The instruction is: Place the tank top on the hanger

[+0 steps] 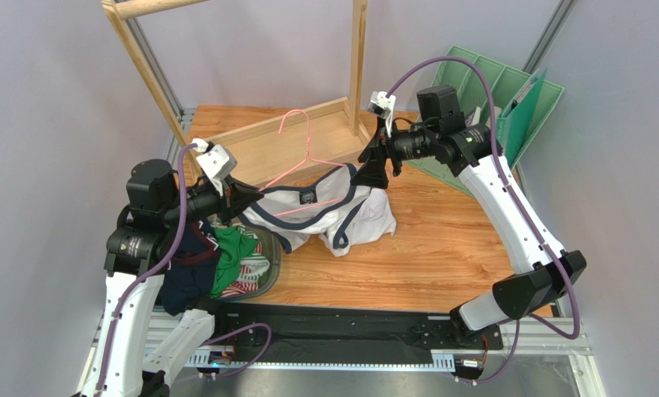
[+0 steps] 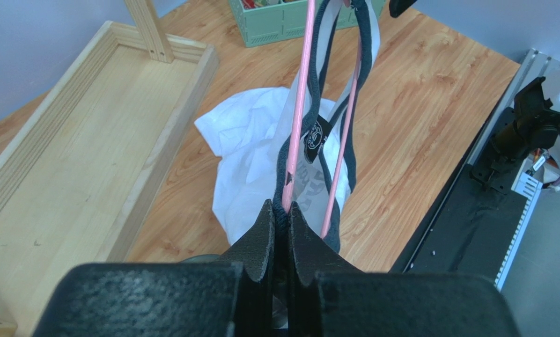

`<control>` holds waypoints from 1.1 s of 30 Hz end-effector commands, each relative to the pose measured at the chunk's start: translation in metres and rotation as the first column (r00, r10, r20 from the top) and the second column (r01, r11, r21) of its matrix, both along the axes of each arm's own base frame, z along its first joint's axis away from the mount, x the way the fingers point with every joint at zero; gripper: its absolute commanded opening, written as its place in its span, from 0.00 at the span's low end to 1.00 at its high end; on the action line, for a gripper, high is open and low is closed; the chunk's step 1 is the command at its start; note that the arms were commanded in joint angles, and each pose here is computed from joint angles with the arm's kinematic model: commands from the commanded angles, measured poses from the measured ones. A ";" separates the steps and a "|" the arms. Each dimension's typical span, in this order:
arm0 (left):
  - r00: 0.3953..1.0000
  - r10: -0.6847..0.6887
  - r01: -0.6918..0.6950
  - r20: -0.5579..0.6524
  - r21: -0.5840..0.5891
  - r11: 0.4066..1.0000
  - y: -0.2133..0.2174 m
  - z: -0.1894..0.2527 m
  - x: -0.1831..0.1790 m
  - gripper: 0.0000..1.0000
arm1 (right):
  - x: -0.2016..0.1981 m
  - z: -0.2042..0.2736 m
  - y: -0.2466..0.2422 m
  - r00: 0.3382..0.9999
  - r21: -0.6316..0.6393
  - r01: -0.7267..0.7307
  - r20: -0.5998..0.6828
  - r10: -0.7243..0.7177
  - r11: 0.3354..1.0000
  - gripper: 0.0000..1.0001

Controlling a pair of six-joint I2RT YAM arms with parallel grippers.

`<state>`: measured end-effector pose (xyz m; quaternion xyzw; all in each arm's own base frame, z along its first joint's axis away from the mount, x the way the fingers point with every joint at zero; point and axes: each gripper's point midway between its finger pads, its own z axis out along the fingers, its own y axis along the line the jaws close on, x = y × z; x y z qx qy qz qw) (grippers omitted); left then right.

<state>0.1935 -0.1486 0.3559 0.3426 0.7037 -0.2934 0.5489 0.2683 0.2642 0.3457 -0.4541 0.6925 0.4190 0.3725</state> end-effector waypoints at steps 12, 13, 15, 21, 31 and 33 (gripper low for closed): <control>0.994 -0.049 0.050 0.098 -0.010 0.999 -0.003 0.032 -0.010 0.00 | -0.017 0.003 0.009 0.996 0.066 -0.084 -0.029 0.086 0.994 0.73; 0.994 -0.044 0.045 0.101 -0.010 0.999 -0.002 0.032 -0.009 0.00 | -0.019 0.004 0.009 0.995 0.068 -0.089 -0.031 0.091 0.994 0.70; 0.994 -0.041 0.042 0.106 -0.011 0.999 -0.002 0.033 -0.007 0.00 | -0.023 0.005 0.010 0.994 0.076 -0.103 -0.032 0.106 0.992 0.61; 0.993 -0.034 0.037 0.109 -0.025 0.999 -0.003 0.039 0.000 0.00 | -0.033 0.003 0.009 0.990 0.081 -0.123 -0.058 0.128 0.989 0.39; 0.995 -0.033 0.037 0.096 -0.041 0.998 -0.006 0.041 0.018 0.00 | -0.044 -0.008 0.009 0.987 0.047 -0.130 -0.084 0.134 0.990 0.00; 0.997 -0.007 0.010 0.076 -0.041 0.999 -0.004 0.037 0.024 0.00 | -0.040 -0.008 0.006 0.993 0.028 -0.096 -0.066 0.097 0.995 0.00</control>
